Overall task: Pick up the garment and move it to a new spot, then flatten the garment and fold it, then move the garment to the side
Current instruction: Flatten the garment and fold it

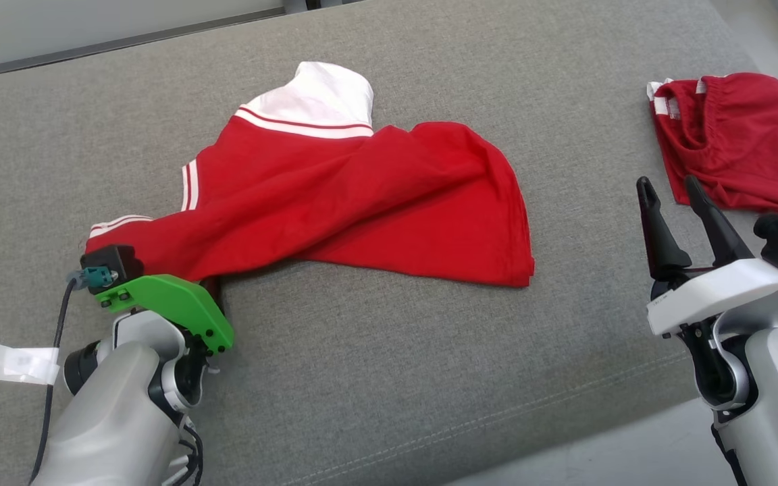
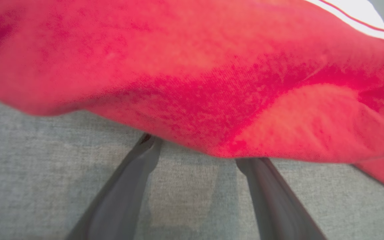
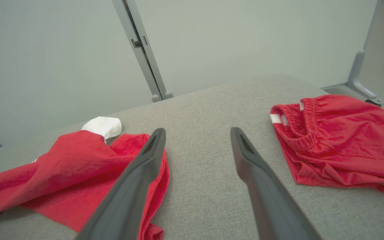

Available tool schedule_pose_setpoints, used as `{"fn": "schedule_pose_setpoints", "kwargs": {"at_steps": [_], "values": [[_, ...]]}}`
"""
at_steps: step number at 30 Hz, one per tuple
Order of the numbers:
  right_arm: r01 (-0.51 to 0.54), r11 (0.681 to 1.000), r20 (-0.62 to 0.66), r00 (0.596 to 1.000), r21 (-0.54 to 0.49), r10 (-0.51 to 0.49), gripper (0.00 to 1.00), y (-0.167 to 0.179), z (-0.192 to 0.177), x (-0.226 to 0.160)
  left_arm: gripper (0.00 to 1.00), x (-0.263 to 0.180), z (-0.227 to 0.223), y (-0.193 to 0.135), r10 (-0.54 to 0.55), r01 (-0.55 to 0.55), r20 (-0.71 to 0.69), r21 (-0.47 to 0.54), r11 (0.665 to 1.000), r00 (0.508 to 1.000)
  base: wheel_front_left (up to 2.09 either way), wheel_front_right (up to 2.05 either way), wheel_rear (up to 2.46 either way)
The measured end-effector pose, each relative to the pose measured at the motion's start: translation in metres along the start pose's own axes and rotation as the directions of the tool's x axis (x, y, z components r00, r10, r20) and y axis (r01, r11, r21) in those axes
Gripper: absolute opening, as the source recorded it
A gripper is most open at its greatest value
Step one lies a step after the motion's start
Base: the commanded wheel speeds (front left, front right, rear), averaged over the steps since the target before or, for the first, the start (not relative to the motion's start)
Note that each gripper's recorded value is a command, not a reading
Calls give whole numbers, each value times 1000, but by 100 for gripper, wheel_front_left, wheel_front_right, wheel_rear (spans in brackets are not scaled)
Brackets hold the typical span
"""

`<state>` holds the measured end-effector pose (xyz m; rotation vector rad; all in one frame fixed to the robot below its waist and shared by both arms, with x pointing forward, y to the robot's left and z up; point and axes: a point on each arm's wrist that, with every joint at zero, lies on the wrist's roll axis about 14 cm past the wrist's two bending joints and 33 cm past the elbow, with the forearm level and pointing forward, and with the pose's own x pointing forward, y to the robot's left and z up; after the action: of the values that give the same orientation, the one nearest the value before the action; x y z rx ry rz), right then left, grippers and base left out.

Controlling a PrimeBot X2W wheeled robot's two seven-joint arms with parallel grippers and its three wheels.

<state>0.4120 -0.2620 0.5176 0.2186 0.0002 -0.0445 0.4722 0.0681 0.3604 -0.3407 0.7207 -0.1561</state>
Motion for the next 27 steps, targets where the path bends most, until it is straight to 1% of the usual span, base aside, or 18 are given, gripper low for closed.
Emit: {"fn": "schedule_pose_setpoints", "kwargs": {"at_steps": [2,3,4,5,9,13,17,22,27], "values": [[5,1000,-2,1000,0,-5,100,-1,-1,-1,100,2,0,0,1,-1,0,-4,1000,1000,0,0,0],[9,1000,-5,1000,0,-9,100,-3,-2,-2,62,4,0,1,4,-4,1,-2,1000,1000,0,0,0],[12,1000,-8,1000,0,-12,100,-3,-3,-2,28,6,1,1,2,-2,2,-1,1000,1000,0,0,0],[15,1000,-10,1000,1,-15,100,-4,-3,-2,0,7,1,0,-3,3,5,-1,1000,1000,0,0,0],[19,1000,-7,1000,4,-19,100,-4,-4,-1,0,7,3,0,-23,23,18,3,1000,1000,0,0,0],[5,1000,-5,1000,15,-5,100,2,-5,1,0,1,-4,-7,-72,72,0,37,997,997,0,0,0],[-13,1000,-3,1000,22,13,100,9,-6,4,0,-11,-8,-7,-107,108,-26,75,991,994,0,0,0],[-55,998,0,998,35,55,100,24,-7,9,0,-35,-5,14,-101,107,-47,132,986,994,0,0,0],[-109,993,12,994,51,109,100,45,-3,15,0,-69,20,36,-82,83,-11,189,978,997,0,0,0]]}}
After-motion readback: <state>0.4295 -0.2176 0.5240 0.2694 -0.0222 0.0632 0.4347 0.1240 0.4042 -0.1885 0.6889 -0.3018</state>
